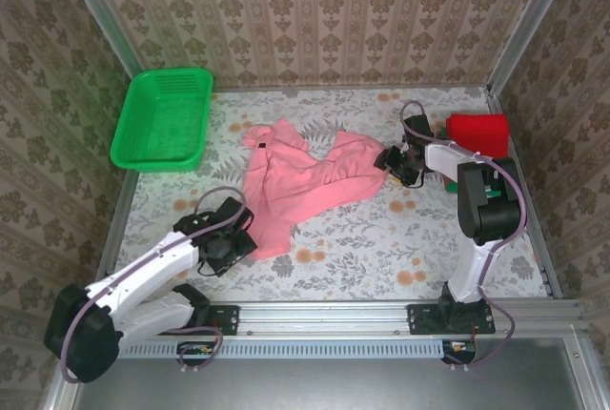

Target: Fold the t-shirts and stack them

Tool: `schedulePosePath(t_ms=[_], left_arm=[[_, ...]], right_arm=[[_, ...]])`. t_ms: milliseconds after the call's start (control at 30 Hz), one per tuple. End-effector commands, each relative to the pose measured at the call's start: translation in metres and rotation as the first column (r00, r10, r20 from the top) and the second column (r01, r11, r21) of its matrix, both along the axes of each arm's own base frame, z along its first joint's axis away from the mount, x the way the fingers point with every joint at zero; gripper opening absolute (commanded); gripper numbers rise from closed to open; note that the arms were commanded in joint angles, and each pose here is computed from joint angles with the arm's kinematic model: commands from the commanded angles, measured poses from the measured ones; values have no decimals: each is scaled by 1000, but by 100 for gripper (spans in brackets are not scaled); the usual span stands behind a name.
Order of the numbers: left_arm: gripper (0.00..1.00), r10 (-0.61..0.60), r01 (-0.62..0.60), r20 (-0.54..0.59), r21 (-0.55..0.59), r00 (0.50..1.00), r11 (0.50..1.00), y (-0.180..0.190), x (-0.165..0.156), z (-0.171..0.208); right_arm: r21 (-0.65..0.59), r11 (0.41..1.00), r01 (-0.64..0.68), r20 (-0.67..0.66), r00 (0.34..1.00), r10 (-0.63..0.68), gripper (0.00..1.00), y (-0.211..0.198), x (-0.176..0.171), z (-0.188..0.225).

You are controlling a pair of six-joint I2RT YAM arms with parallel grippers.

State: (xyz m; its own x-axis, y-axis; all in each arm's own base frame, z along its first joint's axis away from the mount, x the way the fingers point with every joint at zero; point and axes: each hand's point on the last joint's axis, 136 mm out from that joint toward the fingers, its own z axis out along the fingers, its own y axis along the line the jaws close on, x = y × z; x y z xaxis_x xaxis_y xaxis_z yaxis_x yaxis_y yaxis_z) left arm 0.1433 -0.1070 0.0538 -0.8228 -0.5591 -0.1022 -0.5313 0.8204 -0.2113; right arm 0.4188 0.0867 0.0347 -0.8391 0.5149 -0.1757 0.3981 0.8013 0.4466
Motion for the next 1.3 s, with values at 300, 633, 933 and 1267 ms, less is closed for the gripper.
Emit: schedulePosePath(t_ms=[300, 633, 933, 1267], left_arm=[[77, -310, 308, -21, 198, 951, 931, 2, 77, 54], [55, -560, 615, -277, 182, 781, 767, -16, 94, 27], [39, -598, 662, -333, 126, 730, 738, -31, 99, -3], [38, -586, 690, -419, 152, 693, 707, -28, 102, -22]], right_arm=[[32, 999, -8, -5, 1000, 8, 60, 11, 3, 4], [20, 1000, -2, -3, 1000, 2, 61, 5, -1, 6], [36, 999, 14, -3, 1000, -14, 60, 5, 2, 4], [27, 999, 21, -10, 1000, -21, 60, 1, 2, 3]])
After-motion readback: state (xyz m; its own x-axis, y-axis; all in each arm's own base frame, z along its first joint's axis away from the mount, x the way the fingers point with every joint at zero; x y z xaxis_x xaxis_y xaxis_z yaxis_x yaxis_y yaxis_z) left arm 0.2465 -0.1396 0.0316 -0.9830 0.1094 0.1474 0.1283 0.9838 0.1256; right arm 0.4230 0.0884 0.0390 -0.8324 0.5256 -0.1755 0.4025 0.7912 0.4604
